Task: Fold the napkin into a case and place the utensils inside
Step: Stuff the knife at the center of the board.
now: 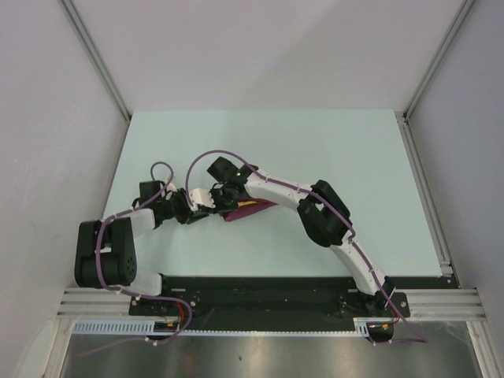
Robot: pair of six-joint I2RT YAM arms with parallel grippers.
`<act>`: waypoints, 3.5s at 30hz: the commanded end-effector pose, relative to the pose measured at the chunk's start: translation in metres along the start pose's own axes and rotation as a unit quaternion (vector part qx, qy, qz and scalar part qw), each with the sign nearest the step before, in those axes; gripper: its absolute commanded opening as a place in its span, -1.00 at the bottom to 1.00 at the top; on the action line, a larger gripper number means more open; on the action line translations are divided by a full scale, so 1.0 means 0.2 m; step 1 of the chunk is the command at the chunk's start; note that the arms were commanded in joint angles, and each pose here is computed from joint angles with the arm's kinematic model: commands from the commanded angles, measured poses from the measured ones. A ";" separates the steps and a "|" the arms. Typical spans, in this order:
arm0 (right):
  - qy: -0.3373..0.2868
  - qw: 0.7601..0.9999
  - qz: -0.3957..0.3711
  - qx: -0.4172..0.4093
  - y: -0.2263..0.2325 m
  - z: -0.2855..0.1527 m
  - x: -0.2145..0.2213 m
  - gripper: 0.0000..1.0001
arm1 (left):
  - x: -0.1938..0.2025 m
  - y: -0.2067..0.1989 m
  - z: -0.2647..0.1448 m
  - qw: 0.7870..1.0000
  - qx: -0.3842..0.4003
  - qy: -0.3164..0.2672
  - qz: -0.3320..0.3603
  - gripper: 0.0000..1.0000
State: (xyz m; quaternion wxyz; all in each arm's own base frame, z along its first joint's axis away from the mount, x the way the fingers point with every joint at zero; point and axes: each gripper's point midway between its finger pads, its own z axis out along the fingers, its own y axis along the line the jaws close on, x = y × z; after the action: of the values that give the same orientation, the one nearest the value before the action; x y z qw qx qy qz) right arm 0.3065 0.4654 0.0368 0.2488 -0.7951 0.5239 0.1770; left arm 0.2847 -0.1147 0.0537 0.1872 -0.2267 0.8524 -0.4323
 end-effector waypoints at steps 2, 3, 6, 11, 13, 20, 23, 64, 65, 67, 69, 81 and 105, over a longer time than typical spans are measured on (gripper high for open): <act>-0.023 1.000 0.007 0.009 -0.03 -0.10 -0.05 -1.00 | 0.00 -0.06 0.03 0.999 0.025 0.014 0.024 -0.48; -0.022 1.000 0.007 0.009 -0.03 -0.10 -0.05 -1.00 | 0.00 -0.06 0.03 0.999 0.024 0.015 0.022 -0.58; -0.021 1.000 0.008 0.008 -0.03 -0.10 -0.04 -1.00 | -0.01 -0.07 0.03 0.999 0.035 0.005 0.019 -0.80; -0.020 1.000 0.016 0.011 -0.02 -0.11 -0.04 -0.84 | -0.02 -0.07 0.05 0.999 0.042 0.002 0.014 -1.00; -0.033 0.998 0.039 0.030 -0.06 -0.15 -0.07 -0.36 | -0.03 -0.09 0.05 0.999 0.047 -0.002 0.020 -1.00; -0.103 0.970 0.213 0.061 -0.14 -0.43 -0.09 0.99 | -0.02 -0.09 0.03 0.999 0.042 0.002 0.034 -1.00; -0.112 0.945 0.291 0.100 -0.19 -0.61 -0.02 0.99 | -0.02 -0.09 0.03 0.998 0.043 0.005 0.035 -1.00; -0.019 0.646 0.705 0.292 -0.12 -0.80 1.23 -1.00 | 0.02 -0.12 0.00 0.997 0.062 -0.004 0.052 -1.00; -0.015 0.645 0.704 0.297 -0.12 -0.82 1.23 -1.00 | 0.03 -0.12 0.00 0.997 0.062 -0.004 0.056 -1.00; -0.008 0.640 0.694 0.330 -0.15 -0.93 1.22 -1.00 | 0.03 -0.12 0.00 0.997 0.059 -0.004 0.056 -1.00; -0.004 0.644 0.681 0.349 -0.16 -0.98 1.18 -1.00 | 0.03 -0.12 0.00 0.997 0.059 -0.005 0.055 -1.00; -0.038 0.681 0.676 0.280 -0.09 -0.89 0.95 -1.00 | 0.03 -0.13 -0.01 0.997 0.060 -0.004 0.056 -1.00; 0.014 0.666 0.702 0.252 0.11 -0.64 1.13 -1.00 | 0.06 -0.13 -0.02 0.996 0.075 -0.011 0.042 -1.00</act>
State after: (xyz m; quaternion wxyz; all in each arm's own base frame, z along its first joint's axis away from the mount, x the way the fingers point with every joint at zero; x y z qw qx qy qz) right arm 0.3777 0.2147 0.0264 0.2374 -0.1065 0.9535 0.1521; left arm 0.2816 -0.1304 0.0709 0.2128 -0.1863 0.8318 -0.4777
